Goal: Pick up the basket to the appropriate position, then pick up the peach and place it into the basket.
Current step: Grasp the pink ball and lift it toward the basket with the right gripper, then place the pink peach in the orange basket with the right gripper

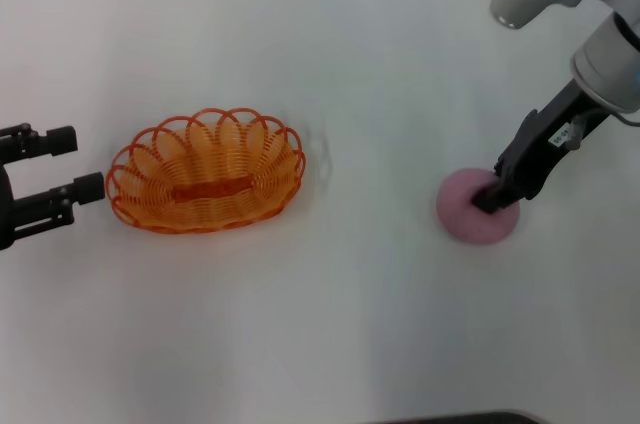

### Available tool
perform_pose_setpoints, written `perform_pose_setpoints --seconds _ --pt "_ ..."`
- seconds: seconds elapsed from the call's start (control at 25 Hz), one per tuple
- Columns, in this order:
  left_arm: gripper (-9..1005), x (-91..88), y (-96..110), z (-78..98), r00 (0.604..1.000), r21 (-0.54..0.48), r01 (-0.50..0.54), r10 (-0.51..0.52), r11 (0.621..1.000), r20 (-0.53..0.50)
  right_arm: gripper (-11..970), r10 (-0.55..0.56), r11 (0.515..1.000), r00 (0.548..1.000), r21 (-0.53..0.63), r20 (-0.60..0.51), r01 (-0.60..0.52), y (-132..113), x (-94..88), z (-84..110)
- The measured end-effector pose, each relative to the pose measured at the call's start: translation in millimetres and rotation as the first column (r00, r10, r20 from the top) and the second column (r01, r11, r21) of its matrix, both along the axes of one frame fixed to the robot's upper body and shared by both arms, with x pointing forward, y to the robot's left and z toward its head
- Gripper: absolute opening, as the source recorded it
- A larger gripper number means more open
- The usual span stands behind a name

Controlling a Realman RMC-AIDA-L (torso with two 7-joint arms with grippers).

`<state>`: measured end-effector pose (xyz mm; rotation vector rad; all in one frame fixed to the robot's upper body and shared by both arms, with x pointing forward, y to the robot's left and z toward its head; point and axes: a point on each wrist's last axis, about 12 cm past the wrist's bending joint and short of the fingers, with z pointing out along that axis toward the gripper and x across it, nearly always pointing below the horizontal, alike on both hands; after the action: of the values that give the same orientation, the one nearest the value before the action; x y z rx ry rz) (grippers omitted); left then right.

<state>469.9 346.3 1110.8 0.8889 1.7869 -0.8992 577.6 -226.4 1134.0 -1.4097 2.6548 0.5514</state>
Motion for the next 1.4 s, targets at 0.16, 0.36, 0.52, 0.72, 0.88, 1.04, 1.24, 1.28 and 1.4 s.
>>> perform_pose_setpoints --seconds 0.16,0.36,0.52,0.72,0.88,1.04,1.24,1.28,1.4 --pt "642 -0.9 3 0.8 1.000 0.030 0.000 0.000 1.000 -0.010 202 -0.024 0.998 0.999 0.057 0.040 0.022 -5 3.7 11.2" --pt "642 -3.4 11 2.7 0.998 0.107 0.006 0.002 0.994 -0.068 161 -0.068 0.958 0.990 0.285 0.122 0.031 -13 8.2 37.5" --pt "642 -4.1 13 3.7 0.993 0.168 0.028 -0.008 0.985 -0.119 144 -0.084 0.893 0.982 0.451 0.168 -0.001 -8 11.0 49.7" --pt "642 -2.9 12 5.2 0.985 0.214 0.048 -0.011 0.976 -0.171 122 -0.123 0.793 0.971 0.608 0.206 -0.029 14 18.3 46.3" --pt "642 -2.2 12 6.0 0.984 0.220 0.049 -0.010 0.974 -0.175 80 -0.104 0.706 0.977 0.705 0.188 -0.061 39 20.9 29.8" --pt "642 -2.2 11 5.4 0.984 0.219 0.049 -0.010 0.975 -0.177 92 -0.070 0.667 0.980 0.739 0.184 -0.091 60 18.8 14.4" --pt "642 -0.7 9 5.0 0.984 0.216 0.050 -0.011 0.975 -0.177 271 -0.089 0.648 0.980 0.757 0.180 -0.080 63 18.5 10.0" --pt "642 -0.1 9 4.9 0.984 0.215 0.050 -0.011 0.975 -0.176 307 -0.097 0.641 0.979 0.764 0.179 -0.076 62 18.4 10.1" --pt "642 1.1 8 4.6 0.984 0.211 0.052 -0.014 0.976 -0.176 453 -0.107 0.632 0.978 0.772 0.177 -0.070 59 17.8 10.1"
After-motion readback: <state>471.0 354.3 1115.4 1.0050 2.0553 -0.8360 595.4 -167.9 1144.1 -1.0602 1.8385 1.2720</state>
